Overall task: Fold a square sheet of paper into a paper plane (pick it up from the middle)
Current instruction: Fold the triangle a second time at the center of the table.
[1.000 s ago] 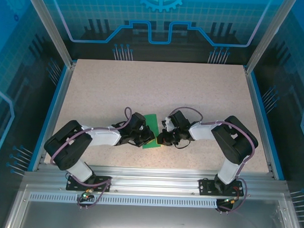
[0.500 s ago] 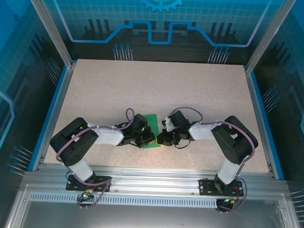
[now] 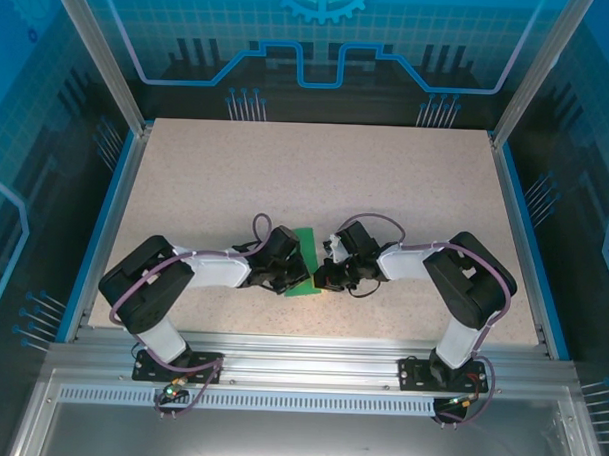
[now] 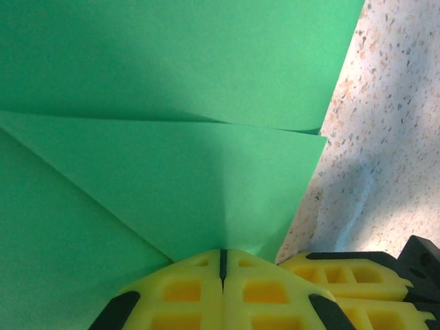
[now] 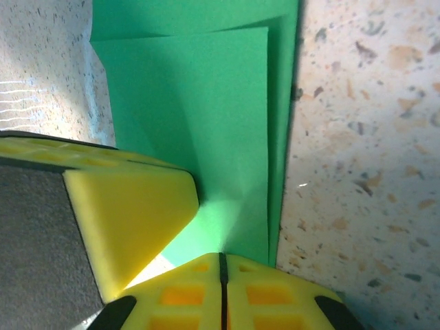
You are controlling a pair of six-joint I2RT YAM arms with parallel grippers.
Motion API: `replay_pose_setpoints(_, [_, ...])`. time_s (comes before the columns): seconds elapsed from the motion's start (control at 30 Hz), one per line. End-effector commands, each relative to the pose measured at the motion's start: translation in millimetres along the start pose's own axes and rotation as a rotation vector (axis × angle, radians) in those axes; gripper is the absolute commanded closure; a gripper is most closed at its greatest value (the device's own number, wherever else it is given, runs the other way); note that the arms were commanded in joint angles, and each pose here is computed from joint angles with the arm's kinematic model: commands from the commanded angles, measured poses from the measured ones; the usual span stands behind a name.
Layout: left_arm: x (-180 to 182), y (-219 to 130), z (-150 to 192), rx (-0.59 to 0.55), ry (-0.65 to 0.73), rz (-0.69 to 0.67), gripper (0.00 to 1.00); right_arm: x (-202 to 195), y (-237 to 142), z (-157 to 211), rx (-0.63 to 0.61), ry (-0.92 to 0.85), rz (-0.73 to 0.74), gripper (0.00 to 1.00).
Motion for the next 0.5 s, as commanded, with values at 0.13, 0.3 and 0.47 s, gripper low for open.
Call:
replay_pose_setpoints(0.13, [34.2, -13.8, -37.9, -0.152, -0.029, -0.153, 1.00, -30.3, 8.5, 34.4, 0.113, 0.076, 0.148, 0.93])
replay_pose_setpoints(0.3, [45.6, -17.2, -51.6, -0.170, -0.043, -0.163, 1.00, -30.6, 8.0, 35.3, 0.113, 0.078, 0.145, 0.93])
replay_pose_setpoints(0.47, [60.8, -24.8, -65.3, -0.190, -0.080, -0.157, 0.99, -29.4, 6.4, 34.8, 0.109, 0.076, 0.140, 0.93])
Point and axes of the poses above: each hand's point on the last joint's axis, 136 mm out from that joint toward the fingers, its own y axis out along the fingers, its own x axis along the line the jaws close on, z = x × y, the point moved 6 cm from there along -y, back along the fingers, and after that the axes turned 9 degrees about -y, right-handed, at the moved point
